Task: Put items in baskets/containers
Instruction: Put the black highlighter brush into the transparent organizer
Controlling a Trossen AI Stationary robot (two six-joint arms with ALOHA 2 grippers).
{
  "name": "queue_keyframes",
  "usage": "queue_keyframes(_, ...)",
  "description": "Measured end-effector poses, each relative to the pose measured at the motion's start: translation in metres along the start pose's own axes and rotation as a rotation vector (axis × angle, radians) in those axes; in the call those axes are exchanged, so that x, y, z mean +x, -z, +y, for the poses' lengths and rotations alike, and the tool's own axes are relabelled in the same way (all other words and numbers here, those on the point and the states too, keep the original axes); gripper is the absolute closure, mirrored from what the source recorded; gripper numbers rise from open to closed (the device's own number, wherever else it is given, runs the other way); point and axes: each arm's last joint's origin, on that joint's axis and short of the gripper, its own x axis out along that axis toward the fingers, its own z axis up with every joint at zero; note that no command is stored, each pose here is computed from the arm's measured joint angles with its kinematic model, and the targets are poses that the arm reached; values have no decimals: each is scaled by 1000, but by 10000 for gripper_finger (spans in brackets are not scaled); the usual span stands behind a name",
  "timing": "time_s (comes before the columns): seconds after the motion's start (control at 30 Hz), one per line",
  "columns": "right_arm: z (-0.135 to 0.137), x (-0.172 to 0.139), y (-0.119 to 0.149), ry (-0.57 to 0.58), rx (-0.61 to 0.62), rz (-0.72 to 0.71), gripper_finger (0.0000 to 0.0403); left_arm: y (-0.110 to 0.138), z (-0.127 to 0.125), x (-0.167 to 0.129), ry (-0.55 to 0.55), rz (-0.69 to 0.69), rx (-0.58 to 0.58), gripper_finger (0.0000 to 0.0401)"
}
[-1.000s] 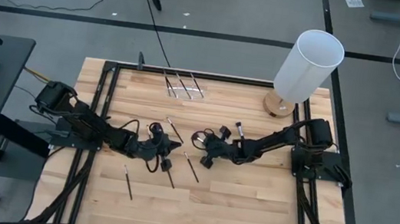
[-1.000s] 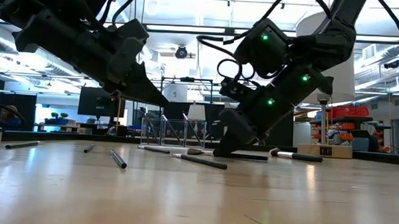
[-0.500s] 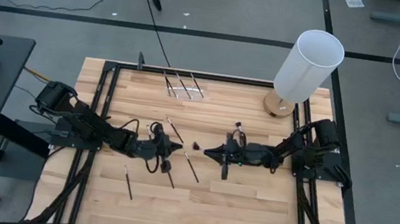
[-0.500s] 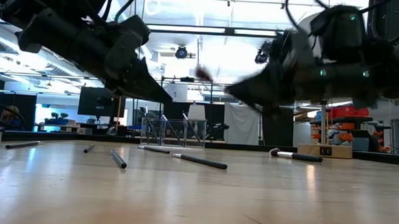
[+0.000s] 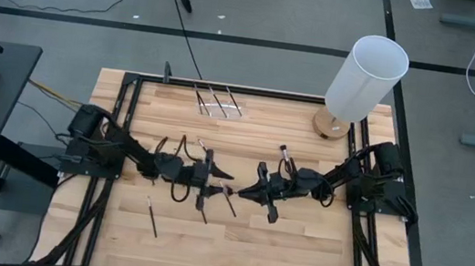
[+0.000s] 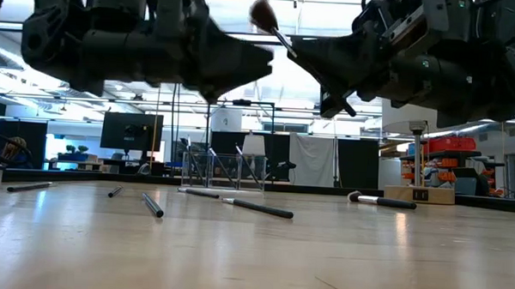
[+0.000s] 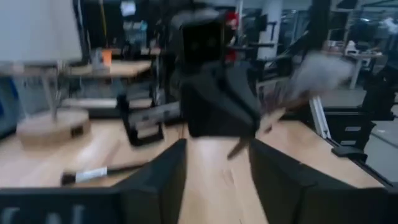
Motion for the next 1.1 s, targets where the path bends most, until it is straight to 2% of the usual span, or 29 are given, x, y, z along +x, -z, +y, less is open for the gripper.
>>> queue_keyframes(0.1, 1, 0, 0, -13, 0, -3, 392, -3, -3, 11, 17, -29, 47, 193)
queue_keyframes(0.23, 3, 0, -1, -47, -1, -3, 391, -4, -7, 23, 72, -47, 81, 186)
queue_keyframes(0.53, 5, -2, 2, -62, 6, 14, 390, -2, -9, 24, 154, -27, 103, 245)
queue_keyframes(0.7, 5, -7, 2, -65, 27, 8, 390, 2, -11, 21, 198, 4, 105, 258)
queue_keyframes(0.83, 6, -7, 2, -87, 26, 0, 390, 2, -11, 21, 227, -5, 106, 247)
queue_keyframes(1.1, 6, -5, 0, -94, 24, -9, 390, -11, -13, 34, 193, -61, 104, 201)
